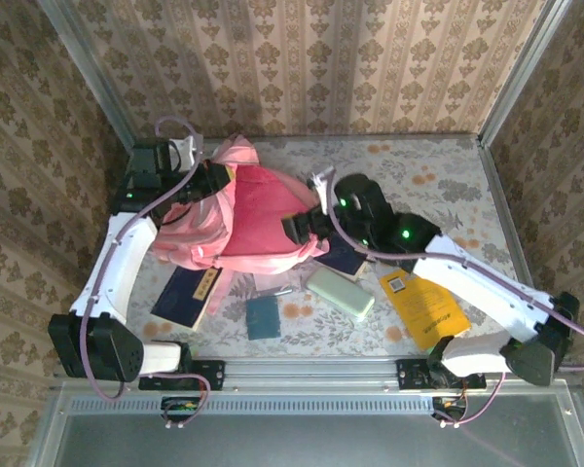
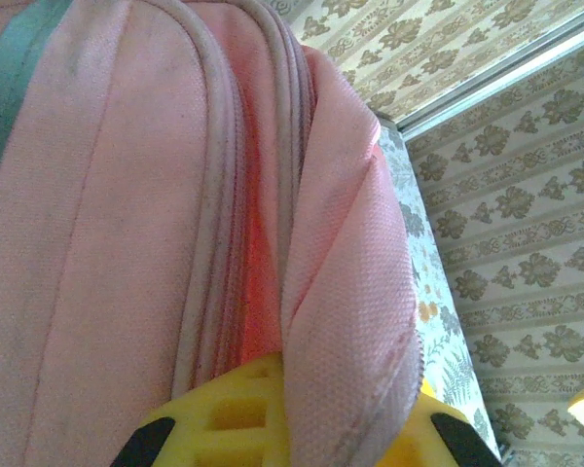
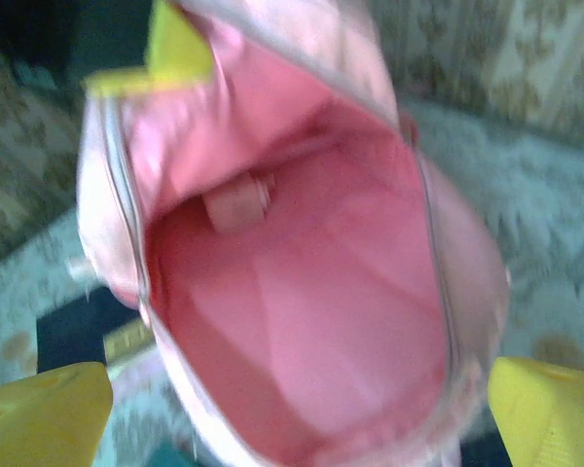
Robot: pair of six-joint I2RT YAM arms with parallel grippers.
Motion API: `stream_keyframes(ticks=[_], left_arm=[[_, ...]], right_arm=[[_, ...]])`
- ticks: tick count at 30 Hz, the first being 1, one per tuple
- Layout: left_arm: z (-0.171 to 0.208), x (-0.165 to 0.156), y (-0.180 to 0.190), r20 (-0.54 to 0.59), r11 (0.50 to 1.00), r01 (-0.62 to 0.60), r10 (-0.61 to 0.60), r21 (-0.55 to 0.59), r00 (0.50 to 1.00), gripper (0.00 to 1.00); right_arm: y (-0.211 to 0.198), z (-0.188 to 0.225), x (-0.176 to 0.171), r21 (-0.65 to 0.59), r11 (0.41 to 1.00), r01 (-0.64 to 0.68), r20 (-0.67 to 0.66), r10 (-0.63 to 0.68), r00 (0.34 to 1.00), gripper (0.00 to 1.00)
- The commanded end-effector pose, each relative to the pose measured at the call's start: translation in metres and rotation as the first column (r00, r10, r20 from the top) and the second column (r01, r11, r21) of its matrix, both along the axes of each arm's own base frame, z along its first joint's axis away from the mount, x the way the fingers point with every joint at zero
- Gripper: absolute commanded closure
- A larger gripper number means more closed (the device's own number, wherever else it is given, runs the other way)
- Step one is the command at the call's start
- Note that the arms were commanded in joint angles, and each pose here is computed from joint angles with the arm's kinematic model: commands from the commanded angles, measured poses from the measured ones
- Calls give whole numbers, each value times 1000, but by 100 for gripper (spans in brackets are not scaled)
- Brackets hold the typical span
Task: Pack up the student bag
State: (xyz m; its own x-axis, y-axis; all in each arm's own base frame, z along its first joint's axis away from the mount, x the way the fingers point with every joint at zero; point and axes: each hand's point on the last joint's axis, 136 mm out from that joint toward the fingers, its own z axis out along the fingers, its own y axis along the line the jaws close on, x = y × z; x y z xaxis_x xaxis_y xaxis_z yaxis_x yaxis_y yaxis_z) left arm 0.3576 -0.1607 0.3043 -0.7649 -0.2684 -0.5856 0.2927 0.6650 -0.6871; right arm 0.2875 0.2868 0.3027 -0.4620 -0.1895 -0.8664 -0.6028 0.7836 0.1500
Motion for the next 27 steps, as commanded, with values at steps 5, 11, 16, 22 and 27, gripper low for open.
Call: stream_keyframes(ticks=[5, 11, 16, 22, 27], left_arm=[[34, -6, 6, 185, 1000, -23, 22, 2, 982, 100], [30, -14, 0, 197, 1000, 3, -2, -7, 980, 100], [31, -17, -5, 203, 1000, 24, -24, 4, 979, 100], [30, -18, -7, 202, 1000, 28, -29, 8, 979, 100], [30, -18, -9, 199, 999, 32, -33, 7, 979, 100]], right_arm=[[-64, -130, -56, -209, 976, 56, -368, -132, 920, 1], [-79, -181, -73, -417, 904, 92, -379, -265, 887, 0], [-86, -212, -82, -541, 841, -19, -411, -244, 878, 0], [-96, -240, -83, -603, 795, -69, -457, -273, 846, 0], [-103, -256, -86, -630, 771, -91, -494, -307, 813, 0]])
